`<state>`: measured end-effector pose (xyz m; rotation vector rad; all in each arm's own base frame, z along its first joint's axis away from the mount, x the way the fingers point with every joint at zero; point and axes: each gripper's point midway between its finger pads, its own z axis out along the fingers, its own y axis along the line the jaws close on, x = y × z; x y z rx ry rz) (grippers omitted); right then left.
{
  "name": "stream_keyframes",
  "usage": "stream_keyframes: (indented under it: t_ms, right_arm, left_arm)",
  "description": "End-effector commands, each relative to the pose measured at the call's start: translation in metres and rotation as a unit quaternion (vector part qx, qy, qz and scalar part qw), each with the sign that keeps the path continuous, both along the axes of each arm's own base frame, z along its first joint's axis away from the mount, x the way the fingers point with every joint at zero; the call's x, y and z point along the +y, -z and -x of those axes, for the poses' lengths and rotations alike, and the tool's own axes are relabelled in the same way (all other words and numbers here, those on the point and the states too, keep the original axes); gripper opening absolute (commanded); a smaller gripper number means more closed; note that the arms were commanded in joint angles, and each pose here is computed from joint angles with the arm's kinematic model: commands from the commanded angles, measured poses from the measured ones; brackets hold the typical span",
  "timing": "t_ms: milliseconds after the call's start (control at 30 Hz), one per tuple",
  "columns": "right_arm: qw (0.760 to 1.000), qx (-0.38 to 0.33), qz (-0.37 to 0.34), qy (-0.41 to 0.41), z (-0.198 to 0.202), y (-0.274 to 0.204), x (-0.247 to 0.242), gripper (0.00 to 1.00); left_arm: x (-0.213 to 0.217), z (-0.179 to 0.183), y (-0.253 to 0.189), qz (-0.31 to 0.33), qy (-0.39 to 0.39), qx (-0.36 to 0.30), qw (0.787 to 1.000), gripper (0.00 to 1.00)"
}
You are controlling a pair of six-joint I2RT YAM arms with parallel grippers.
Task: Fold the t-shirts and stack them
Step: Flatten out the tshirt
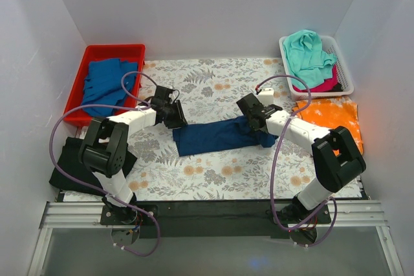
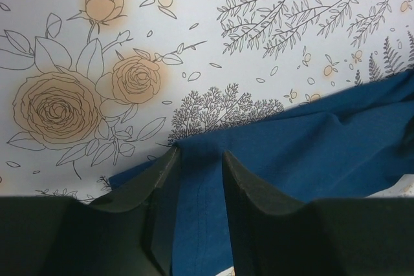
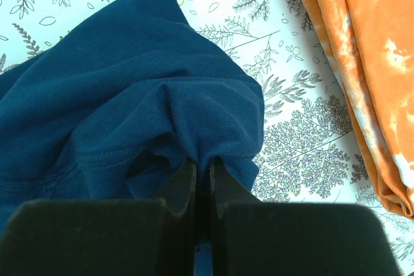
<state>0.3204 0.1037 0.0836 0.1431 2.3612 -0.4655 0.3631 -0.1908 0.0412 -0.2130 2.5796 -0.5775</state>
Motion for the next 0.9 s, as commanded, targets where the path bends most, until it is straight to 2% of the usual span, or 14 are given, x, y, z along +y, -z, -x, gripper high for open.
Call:
stream_keyframes:
  t_ms: [0,100,233,300,333,533,600,700,733,867]
  right_arm:
    - [1.0,-0.006,-0.016,0.01,-0.006,-0.006,0.005,0.01]
    - [1.0,-0.003,-0.018,0.011,-0.006,-0.005,0.005,0.01]
    - [1.0,-0.004,-0.02,0.013,-0.006,-0.005,0.006,0.01]
    - [1.0,-0.006,-0.023,0.013,-0.008,-0.007,0.006,0.01]
    - [1.0,-0.007,-0.023,0.013,-0.008,-0.008,0.007,0.01]
    - [0.999,-0.021,-0.026,0.012,-0.012,-0.02,0.007,0.01]
    - [0.999,-0.031,-0.028,0.012,-0.013,-0.029,0.007,0.01]
    - [0.998,-0.051,-0.034,0.01,-0.017,-0.045,0.007,0.01]
    - [0.998,-0.059,-0.035,0.011,-0.019,-0.051,0.007,0.01]
    - [0.994,-0.095,-0.045,0.007,-0.03,-0.084,0.01,0.01]
  left_arm:
    - [-0.005,-0.003,-0.005,-0.002,0.008,-0.003,1.0,0.3]
    - [-0.005,-0.001,0.001,-0.009,0.011,0.004,1.0,0.29]
    - [-0.001,-0.002,0.006,-0.021,0.009,0.007,1.0,0.2]
    - [0.002,-0.003,0.005,-0.032,0.008,0.005,0.999,0.12]
    - [0.002,-0.008,0.001,-0.034,0.005,-0.001,0.999,0.01]
    - [0.018,-0.027,-0.026,-0.079,-0.031,-0.033,0.996,0.0]
    - [0.026,-0.035,-0.05,-0.092,-0.051,-0.059,0.993,0.0]
    - [0.053,-0.045,-0.096,-0.132,-0.103,-0.127,0.978,0.0]
    - [0.072,-0.048,-0.112,-0.163,-0.137,-0.153,0.965,0.0]
    - [0.109,-0.043,-0.178,-0.208,-0.196,-0.234,0.929,0.0]
